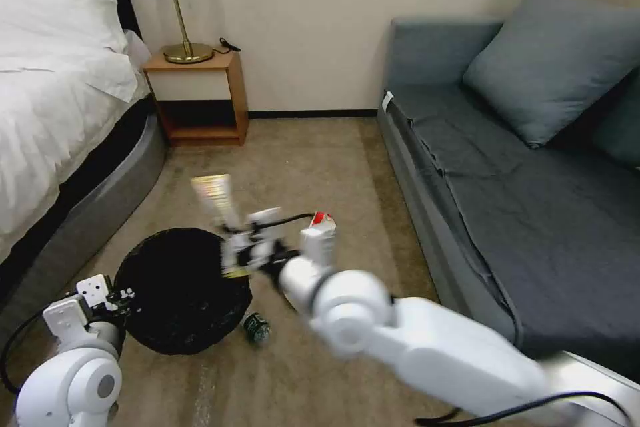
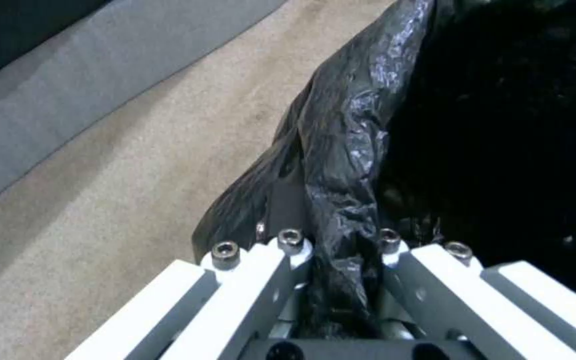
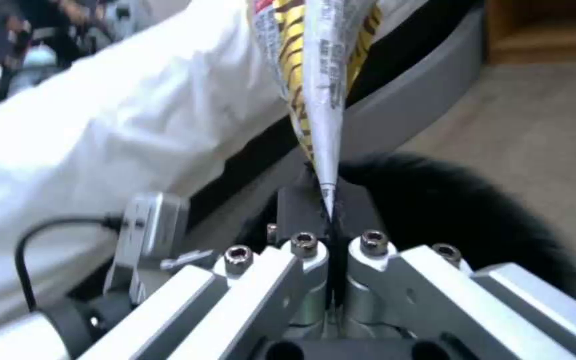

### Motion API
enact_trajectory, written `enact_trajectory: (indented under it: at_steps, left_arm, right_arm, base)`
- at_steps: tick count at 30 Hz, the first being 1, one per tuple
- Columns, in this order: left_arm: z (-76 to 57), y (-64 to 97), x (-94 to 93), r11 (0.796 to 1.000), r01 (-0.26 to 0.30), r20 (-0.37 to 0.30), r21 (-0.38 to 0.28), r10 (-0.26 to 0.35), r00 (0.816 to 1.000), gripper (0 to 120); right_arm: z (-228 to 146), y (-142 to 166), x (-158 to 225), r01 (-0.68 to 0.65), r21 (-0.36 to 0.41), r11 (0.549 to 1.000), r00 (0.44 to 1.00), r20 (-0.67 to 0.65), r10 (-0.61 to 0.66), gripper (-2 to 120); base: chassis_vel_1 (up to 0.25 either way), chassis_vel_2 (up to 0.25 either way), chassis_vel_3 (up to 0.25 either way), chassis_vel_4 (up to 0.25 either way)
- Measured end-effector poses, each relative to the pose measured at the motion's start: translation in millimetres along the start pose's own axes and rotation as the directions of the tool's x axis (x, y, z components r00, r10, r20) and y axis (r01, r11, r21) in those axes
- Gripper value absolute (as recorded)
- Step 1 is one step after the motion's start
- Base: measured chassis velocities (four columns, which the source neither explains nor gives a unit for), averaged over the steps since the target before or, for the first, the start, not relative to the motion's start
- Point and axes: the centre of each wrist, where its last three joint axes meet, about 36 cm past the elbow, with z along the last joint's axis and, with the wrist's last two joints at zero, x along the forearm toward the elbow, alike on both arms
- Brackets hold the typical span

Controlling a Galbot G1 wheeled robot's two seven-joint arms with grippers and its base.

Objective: Pick up the trash bin, then pick up the garbage on the floor and place it into the trash bin.

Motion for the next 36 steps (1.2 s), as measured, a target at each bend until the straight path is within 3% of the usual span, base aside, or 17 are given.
enact_trajectory:
  at_steps: [7,14,36]
  left_arm:
    - [-1.6,-5.7,11.3,1.000,-0.021,0.011,0.002,0.021,1.000,3]
    - [-3.0,-7.5,14.3,1.000,-0.029,0.017,0.003,0.029,0.999,3]
    - [-0.7,-8.3,9.4,1.000,-0.028,0.007,-0.004,0.028,1.000,3]
  right_arm:
    - [37,-9,-42,-0.036,0.108,0.993,0.997,-0.060,0.043,0]
    - [65,-19,-51,-0.063,0.155,0.986,0.993,-0.087,0.077,0]
    - [45,-1,-28,-0.010,0.136,0.991,0.996,-0.087,0.022,77]
  base:
    - [0.000,0.000,0.000,0.000]
    - [0.000,0.000,0.000,0.000]
    - [0.000,0.000,0.000,0.000]
